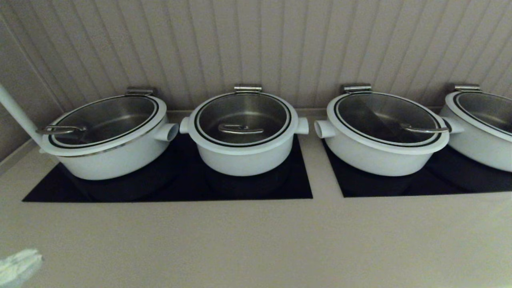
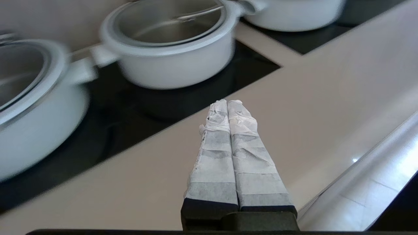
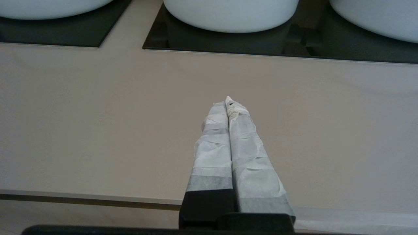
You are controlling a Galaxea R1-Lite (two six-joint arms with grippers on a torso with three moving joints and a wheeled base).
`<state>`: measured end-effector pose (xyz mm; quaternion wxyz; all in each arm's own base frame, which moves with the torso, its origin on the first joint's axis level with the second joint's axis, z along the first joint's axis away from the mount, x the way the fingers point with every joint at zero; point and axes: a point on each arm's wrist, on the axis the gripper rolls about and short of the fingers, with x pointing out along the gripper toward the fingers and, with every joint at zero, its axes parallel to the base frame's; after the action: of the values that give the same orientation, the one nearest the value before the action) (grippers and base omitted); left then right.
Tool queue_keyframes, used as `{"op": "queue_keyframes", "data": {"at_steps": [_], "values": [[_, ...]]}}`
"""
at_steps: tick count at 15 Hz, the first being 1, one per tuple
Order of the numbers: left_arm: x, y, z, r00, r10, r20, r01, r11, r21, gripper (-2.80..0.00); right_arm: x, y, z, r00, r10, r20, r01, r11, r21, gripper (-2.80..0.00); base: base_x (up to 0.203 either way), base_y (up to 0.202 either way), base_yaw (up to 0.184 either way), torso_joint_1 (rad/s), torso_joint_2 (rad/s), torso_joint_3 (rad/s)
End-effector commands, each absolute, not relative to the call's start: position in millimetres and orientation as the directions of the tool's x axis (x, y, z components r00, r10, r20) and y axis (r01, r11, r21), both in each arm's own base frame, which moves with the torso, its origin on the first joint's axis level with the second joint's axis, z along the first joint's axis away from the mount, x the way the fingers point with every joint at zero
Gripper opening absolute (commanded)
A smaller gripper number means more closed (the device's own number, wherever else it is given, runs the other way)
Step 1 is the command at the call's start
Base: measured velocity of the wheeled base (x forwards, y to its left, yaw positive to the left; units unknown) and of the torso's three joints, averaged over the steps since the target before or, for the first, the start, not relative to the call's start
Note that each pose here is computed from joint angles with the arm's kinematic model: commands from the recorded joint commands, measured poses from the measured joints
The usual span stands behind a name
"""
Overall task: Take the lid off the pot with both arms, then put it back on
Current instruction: Open the food pot lid a small opening with the left arm
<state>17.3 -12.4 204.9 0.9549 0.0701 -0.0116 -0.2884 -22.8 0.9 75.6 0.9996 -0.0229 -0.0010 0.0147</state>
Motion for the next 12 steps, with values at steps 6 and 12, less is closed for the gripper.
{"op": "queue_keyframes", "data": {"at_steps": [6, 12], "values": [[141.9, -40.3, 222.0, 0.678, -0.712, -0.185, 0.729, 0.683, 0.042, -2.80, -22.8, 1.0, 75.6, 1.000, 0.030, 0.002, -0.030, 0.998, -0.046, -2.80, 0.000, 0.000, 0.000, 0.000, 0.00, 0.000], [189.1, -54.6, 216.9, 0.655, -0.723, -0.220, 0.748, 0.661, 0.056, -2.80, -22.8, 1.0, 75.6, 1.000, 0.031, 0.002, -0.031, 0.998, -0.046, -2.80, 0.000, 0.000, 0.000, 0.000, 0.00, 0.000]]}}
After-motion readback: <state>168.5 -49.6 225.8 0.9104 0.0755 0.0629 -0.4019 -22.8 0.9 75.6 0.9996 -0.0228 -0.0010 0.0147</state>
